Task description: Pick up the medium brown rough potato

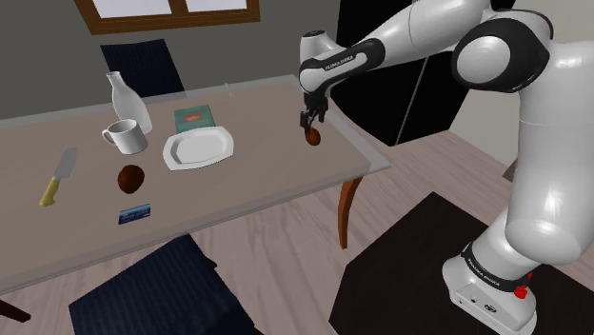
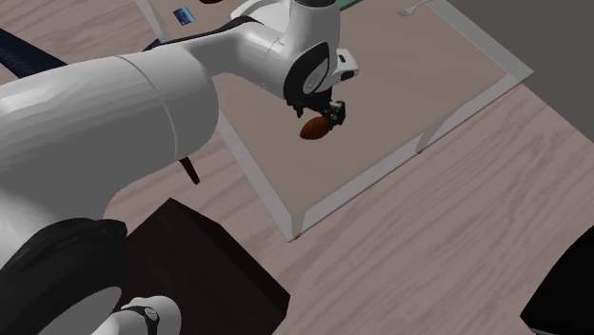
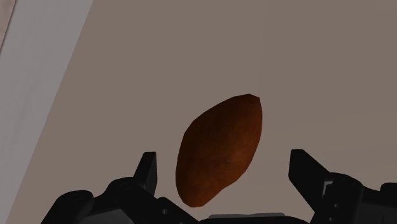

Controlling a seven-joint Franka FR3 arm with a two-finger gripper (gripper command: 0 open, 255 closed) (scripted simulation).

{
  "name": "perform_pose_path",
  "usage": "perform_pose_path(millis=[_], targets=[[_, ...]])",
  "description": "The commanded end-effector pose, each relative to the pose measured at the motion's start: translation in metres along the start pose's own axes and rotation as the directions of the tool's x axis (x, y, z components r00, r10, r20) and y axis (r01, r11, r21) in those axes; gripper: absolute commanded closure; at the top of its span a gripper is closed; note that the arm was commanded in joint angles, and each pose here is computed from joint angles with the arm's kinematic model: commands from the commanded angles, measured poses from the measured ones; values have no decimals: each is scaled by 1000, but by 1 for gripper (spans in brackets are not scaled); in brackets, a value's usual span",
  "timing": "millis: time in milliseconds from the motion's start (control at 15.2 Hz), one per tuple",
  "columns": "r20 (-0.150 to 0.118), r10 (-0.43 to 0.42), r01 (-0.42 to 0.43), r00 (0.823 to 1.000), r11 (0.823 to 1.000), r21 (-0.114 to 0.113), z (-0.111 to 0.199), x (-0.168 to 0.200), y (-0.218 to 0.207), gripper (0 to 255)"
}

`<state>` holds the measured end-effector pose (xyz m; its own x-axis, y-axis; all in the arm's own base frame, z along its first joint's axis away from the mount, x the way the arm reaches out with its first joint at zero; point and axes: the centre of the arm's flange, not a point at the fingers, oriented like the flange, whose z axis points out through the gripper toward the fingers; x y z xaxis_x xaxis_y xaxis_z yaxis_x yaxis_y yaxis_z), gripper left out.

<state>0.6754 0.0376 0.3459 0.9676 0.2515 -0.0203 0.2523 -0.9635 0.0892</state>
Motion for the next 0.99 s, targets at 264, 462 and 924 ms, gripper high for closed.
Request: perform_pose_path(millis=[264, 462, 924], targets=[[1, -3, 3, 1000, 1000, -3, 31, 6, -2, 0], [1, -3, 3, 1000, 1000, -3, 45, 6, -3, 0], [1, -3, 3, 1000, 1000, -3, 45, 6, -3, 255]])
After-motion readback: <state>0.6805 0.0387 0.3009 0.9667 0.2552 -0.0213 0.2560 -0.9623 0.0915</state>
